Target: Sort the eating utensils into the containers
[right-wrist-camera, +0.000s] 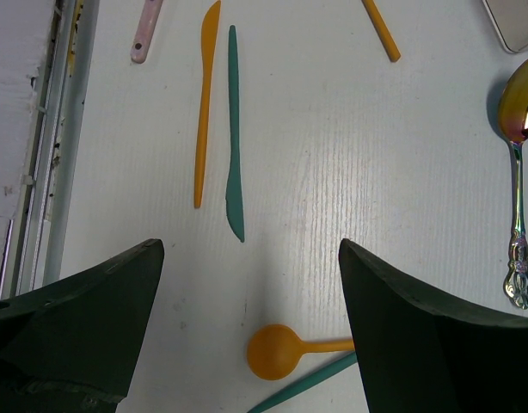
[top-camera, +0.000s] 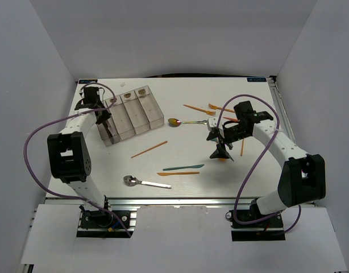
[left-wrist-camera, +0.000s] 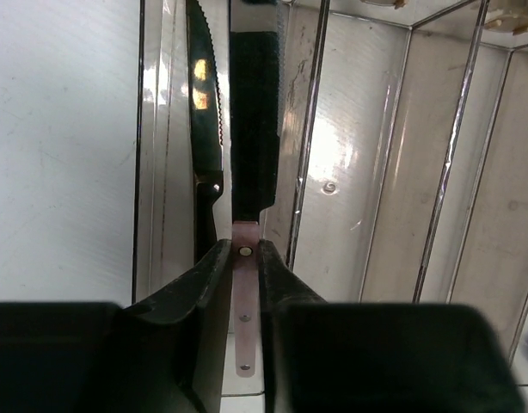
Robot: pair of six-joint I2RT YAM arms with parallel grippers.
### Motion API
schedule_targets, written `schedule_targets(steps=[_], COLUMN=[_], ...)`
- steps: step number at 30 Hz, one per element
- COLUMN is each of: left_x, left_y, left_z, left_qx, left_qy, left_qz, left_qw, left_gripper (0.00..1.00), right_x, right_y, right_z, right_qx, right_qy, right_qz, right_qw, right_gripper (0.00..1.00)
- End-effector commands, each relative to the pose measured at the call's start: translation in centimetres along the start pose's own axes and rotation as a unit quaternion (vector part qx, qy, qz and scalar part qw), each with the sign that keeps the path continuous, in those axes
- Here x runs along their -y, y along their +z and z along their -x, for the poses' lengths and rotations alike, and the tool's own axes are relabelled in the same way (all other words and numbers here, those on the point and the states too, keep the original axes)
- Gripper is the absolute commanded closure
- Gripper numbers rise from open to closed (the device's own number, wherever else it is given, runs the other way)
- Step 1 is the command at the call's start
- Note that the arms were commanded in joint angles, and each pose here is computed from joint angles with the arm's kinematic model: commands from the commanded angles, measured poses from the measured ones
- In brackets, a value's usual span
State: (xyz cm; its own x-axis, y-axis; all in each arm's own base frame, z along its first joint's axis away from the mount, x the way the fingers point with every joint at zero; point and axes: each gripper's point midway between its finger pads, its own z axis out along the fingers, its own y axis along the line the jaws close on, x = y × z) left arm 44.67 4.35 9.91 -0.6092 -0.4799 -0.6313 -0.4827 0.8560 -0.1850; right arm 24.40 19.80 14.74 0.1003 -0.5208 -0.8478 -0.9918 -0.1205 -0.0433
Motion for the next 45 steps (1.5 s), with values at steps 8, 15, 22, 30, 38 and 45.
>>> schedule_targets(steps=[8,15,22,30,38,45], left_x=[0.7,1.9,5.2,5.8,4.9,4.7], left_y=[-1.1,-4.4,-10.6,-17.8,-19.6,-19.8], left_z=[-0.4,2.4,-0.1,-4.1,-8.6,-9.5], left_qx=[-0.002,0.034,0.019,0.050,0.043,0.037], left_qy=[-0.041,-0.023,0.031,-0.002,-0.072,-0.076], left_qz=[-0.023,-0.060,-0.211,-0.327,-0.371,-0.376], left_qw=[0.999,0.997,0.977,0.944,0.925,0.923], left_gripper=[0.35,0.26,0.16,0.03,0.03,0.03], right_x=[0.0,1.8,10.0,13.3,17.0,18.7], right_y=[-0.1,-0.3,-2.6,-4.9,-9.2,-10.4], right_z=[0.5,0.3,-2.1,-5.4,-6.5,-7.0], right_qx=[0.017,0.002,-0.063,-0.121,-0.095,-0.064], right_qy=[-0.001,0.053,0.172,0.250,0.291,0.285], right_qz=[-0.002,-0.042,-0.235,-0.350,-0.414,-0.330], right_qw=[1.000,0.998,0.955,0.895,0.857,0.898], right_gripper=[0.11,0.11,0.11,0.11,0.12,0.11])
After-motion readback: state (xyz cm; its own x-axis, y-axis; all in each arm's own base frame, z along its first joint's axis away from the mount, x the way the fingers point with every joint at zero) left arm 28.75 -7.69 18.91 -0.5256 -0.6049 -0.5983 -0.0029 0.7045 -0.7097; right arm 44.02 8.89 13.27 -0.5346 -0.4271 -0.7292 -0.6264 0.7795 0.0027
